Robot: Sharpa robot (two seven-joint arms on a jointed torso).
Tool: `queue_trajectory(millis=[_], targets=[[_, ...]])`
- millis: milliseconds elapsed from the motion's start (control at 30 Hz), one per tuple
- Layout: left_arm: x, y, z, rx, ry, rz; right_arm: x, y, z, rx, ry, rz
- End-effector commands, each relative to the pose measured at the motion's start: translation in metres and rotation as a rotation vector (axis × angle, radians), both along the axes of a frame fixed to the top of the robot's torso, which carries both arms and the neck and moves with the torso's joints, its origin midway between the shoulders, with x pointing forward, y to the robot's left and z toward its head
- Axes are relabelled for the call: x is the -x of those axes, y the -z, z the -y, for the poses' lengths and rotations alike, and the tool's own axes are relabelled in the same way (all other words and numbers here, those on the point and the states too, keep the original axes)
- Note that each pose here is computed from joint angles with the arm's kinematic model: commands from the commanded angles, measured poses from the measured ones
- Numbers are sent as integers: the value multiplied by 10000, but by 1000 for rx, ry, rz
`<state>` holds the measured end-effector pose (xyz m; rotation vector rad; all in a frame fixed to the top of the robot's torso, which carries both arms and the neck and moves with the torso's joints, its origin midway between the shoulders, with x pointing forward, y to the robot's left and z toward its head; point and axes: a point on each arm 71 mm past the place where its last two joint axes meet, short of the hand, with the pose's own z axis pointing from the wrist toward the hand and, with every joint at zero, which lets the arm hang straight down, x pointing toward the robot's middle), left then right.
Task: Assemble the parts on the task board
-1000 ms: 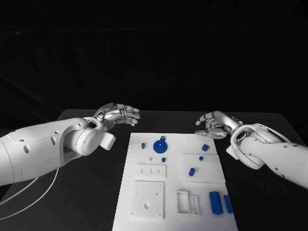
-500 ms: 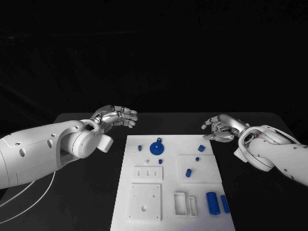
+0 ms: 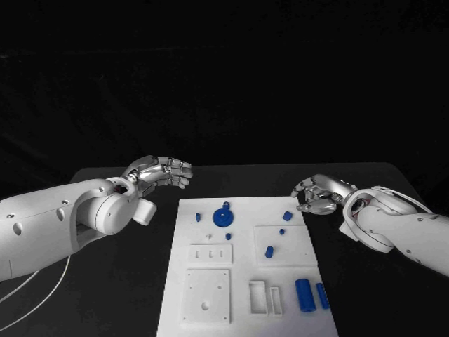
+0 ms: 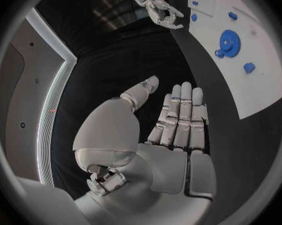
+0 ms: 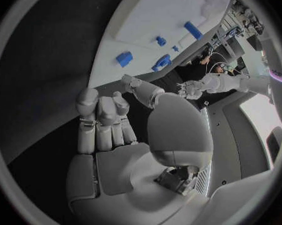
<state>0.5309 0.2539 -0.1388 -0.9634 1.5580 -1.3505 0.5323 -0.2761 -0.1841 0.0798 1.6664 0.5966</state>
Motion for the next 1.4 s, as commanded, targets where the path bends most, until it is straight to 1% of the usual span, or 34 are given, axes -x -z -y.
queue_trajectory(millis=[33, 133, 267, 400, 767, 1133, 1400], targets=[[5, -9, 15, 5, 12, 8, 17, 60, 8, 60, -9, -18], [4, -9, 8, 4, 10, 8, 25, 83, 13, 83, -3, -10], [3, -8, -10, 3, 6, 8, 51, 114, 0, 87, -10, -22], [6, -8, -13, 3, 7, 7, 66, 117, -1, 91, -11, -22], [1, -3, -10, 3, 6, 7, 74, 170, -14, 111, -12, -24], [5, -3, -27, 2, 2, 7, 110, 253, -37, 131, -21, -46], [5, -3, -33, 2, 1, 7, 124, 264, -56, 133, -26, -52]])
